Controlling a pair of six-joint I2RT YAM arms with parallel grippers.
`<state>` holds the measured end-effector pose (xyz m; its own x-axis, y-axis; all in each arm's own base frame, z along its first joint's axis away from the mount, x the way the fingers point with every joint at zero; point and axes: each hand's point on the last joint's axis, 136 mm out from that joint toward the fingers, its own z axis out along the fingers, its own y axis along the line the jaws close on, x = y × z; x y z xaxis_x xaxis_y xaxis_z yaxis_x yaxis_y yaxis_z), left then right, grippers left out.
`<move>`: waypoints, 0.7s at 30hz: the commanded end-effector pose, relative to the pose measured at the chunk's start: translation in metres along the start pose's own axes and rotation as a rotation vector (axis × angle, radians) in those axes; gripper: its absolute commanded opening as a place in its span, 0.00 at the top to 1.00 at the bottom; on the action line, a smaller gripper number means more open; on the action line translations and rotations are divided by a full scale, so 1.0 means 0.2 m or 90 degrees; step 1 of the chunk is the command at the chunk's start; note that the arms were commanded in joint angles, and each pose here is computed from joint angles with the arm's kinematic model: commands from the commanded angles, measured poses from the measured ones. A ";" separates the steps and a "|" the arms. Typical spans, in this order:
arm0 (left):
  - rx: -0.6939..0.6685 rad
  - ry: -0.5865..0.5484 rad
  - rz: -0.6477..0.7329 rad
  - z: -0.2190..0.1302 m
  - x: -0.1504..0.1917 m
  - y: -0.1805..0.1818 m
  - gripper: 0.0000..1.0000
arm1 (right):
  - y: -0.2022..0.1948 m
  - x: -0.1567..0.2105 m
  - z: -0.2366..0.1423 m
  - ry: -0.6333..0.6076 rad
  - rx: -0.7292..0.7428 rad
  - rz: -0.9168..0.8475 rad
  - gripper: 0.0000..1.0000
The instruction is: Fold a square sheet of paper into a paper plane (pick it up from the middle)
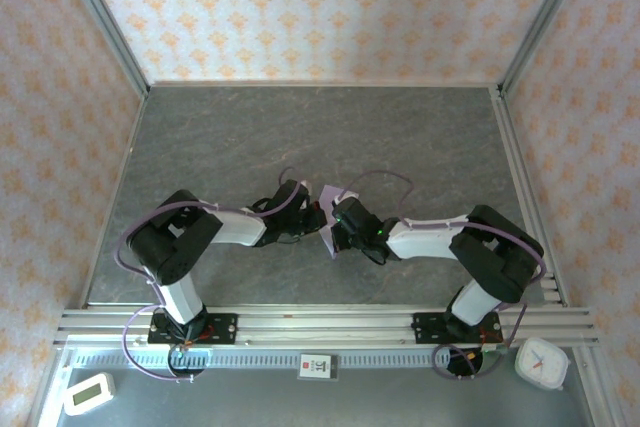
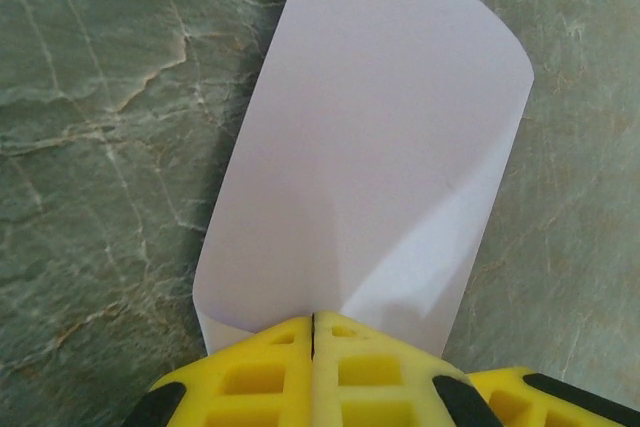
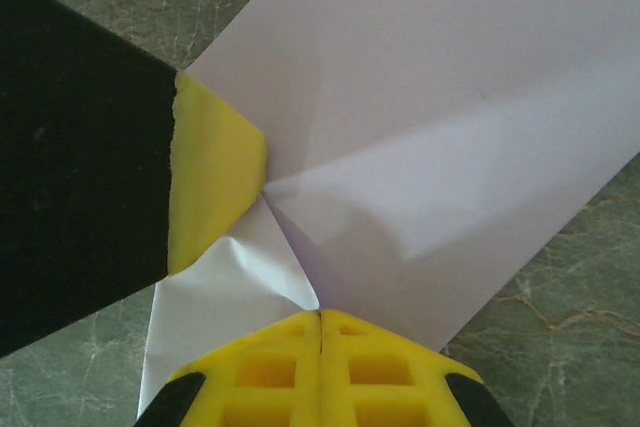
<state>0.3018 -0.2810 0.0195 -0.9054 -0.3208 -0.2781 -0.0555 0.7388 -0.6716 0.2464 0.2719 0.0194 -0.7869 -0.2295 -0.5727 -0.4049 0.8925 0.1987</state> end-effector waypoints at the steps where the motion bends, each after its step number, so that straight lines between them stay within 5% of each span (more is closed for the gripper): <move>1: -0.031 -0.001 0.006 0.02 0.02 0.09 1.00 | -0.08 0.19 -0.02 0.085 0.037 -0.014 0.91; 4: -0.045 -0.002 -0.003 0.02 0.04 0.12 1.00 | -0.05 0.11 -0.08 0.061 0.026 -0.006 0.71; 7: -0.050 -0.001 -0.008 0.02 0.05 0.14 1.00 | 0.00 0.02 -0.16 0.027 -0.001 0.014 0.67; 15: -0.058 0.000 -0.010 0.02 0.06 0.15 1.00 | 0.17 -0.04 -0.24 -0.005 -0.128 0.087 1.00; 21: -0.064 0.000 -0.005 0.02 0.05 0.15 1.00 | 0.26 -0.04 -0.19 0.002 -0.196 0.123 1.00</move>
<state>0.3021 -0.2811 0.0191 -0.8989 -0.3315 -0.2866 -0.0526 0.7309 -0.6804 0.2164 0.2922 0.0656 -0.8468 -0.1012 -0.5223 -0.3809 0.8006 0.4625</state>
